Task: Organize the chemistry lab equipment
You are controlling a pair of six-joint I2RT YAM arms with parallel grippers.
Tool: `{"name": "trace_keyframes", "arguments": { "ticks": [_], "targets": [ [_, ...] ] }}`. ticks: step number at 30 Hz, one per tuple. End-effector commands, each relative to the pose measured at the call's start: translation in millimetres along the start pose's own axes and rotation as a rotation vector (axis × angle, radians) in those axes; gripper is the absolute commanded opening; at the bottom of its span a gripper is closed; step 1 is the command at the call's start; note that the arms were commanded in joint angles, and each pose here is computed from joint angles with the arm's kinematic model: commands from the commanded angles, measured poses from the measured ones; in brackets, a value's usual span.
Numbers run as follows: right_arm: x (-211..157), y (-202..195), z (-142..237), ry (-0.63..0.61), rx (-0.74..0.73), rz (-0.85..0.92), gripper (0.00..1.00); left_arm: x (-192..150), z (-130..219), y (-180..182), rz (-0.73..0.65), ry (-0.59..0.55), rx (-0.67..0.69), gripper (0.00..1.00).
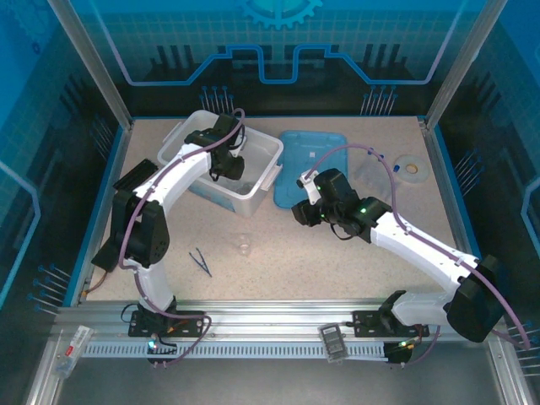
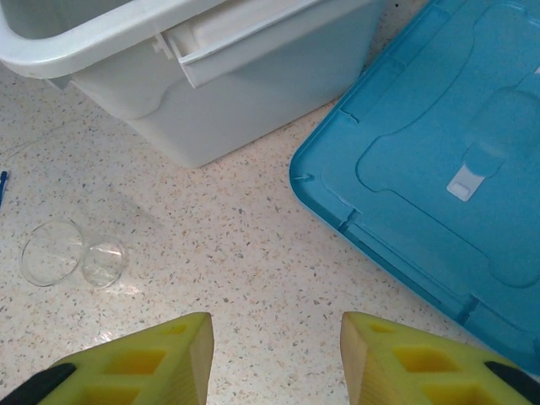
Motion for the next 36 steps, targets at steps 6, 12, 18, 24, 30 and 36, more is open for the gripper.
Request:
{"name": "trace_keyframes", "arguments": {
  "ticks": [6,12,18,24,30,36],
  "targets": [
    [-9.0,-3.5,-8.3,0.029,-0.002,-0.017,0.45,-2.7,-18.0,-3.0,0.031,0.017,-0.042,0.25],
    [-12.0,-3.5,-9.2,0.032,-0.004,-0.022,0.45,-4.0,-24.3,-3.3,0.034,0.027,-0.037,0.25],
    [-12.7,-3.6,-9.3,0.033,-0.005,-0.022,0.45,-5.4,-32.3,4.7,0.032,0.039,0.029,0.25],
    [-15.0,-2.8,-12.8,0.039,0.001,-0.026,0.45,-6.5,-34.2,8.3,0.02,0.044,0.058,0.25],
    [-14.5,-4.1,-9.4,0.032,-0.007,-0.024,0.45,-9.1,-39.4,8.1,0.013,0.061,0.059,0.25],
    [-15.2,-4.7,-8.0,0.03,-0.008,-0.027,0.45,-11.7,-44.0,7.9,0.01,0.08,0.06,0.25]
  ]
}}
Point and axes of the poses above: each hand's point on the last joint's axis, 136 mm out from that joint toward the fingers, its own z axis back along the fingers, its own y axis along the line the jaws close on, x = y × z, the point moved 4 cm from there along z, back along the fingers, and after that the axes turned 12 degrees about z, right-handed, at the moved point
